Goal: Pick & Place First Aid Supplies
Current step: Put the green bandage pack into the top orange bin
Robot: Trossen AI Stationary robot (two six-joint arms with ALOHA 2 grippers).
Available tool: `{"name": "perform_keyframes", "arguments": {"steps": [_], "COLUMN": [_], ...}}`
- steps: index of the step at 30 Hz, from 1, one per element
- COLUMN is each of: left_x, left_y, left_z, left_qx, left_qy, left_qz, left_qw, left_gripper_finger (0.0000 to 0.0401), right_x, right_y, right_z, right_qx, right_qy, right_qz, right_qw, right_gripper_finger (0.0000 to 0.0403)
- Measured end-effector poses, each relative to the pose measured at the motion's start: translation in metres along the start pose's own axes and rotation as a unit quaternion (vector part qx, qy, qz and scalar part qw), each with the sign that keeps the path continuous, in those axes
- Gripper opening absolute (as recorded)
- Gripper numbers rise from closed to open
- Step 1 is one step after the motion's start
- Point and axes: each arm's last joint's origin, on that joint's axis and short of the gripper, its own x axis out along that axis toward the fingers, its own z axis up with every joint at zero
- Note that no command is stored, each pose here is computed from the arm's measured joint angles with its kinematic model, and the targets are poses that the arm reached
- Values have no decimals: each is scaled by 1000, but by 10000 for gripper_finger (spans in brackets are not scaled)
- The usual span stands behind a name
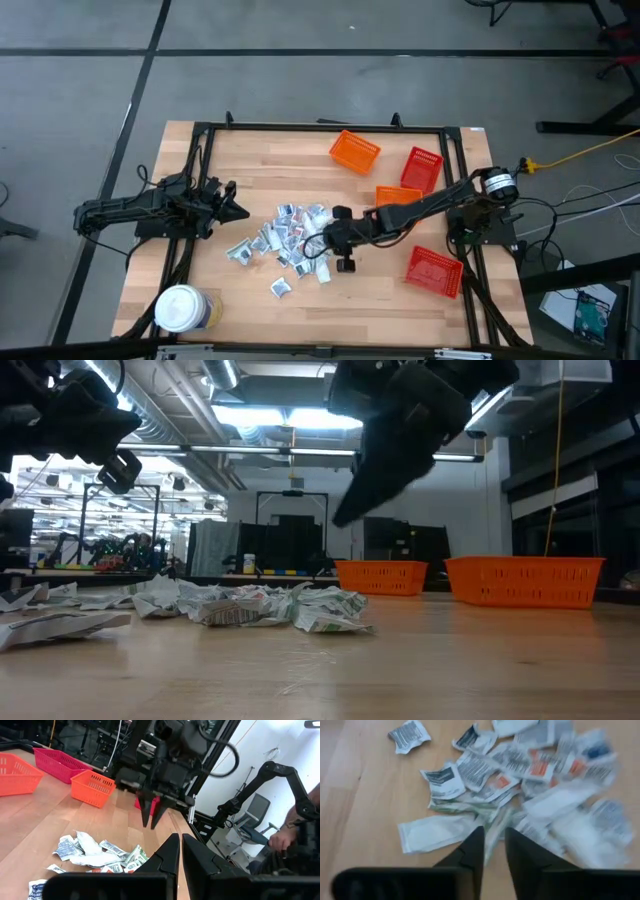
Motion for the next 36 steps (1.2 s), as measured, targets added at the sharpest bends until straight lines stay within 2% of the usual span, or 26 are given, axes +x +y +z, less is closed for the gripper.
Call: {"name": "perform_keyframes", "arguments": {"steps": [6, 11, 18, 24, 28, 31, 36], "left_x": [0, 0, 0, 0, 0, 0, 0], "left_y": [0, 0, 0, 0, 0, 0, 0], "left_z": [0, 0, 0, 0, 0, 0, 0], "left_qx": [0, 0, 0, 0, 0, 0, 0], "left_qy": [0, 0, 0, 0, 0, 0, 0], "left_qz": [0, 0, 0, 0, 0, 0, 0], "left_qw": [1000, 1000, 1000, 1000, 1000, 1000, 1000], "left_gripper_finger": [15, 15, 15, 15, 15, 16, 15], "right_x": [12, 18, 41, 49, 50, 50, 50], "right_y": [13, 15, 10, -2, -9, -8, -8], "right_z": [-11, -16, -28, -28, -27, -26, -25], "right_qx": [50, 68, 82, 95, 107, 109, 106], "right_qy": [30, 45, 73, 73, 76, 79, 77], "right_qz": [4, 1, -12, -23, 0, 25, 28], "right_qw": [998, 997, 994, 992, 991, 991, 991], "right_gripper_finger": [163, 178, 171, 170, 165, 147, 96]}}
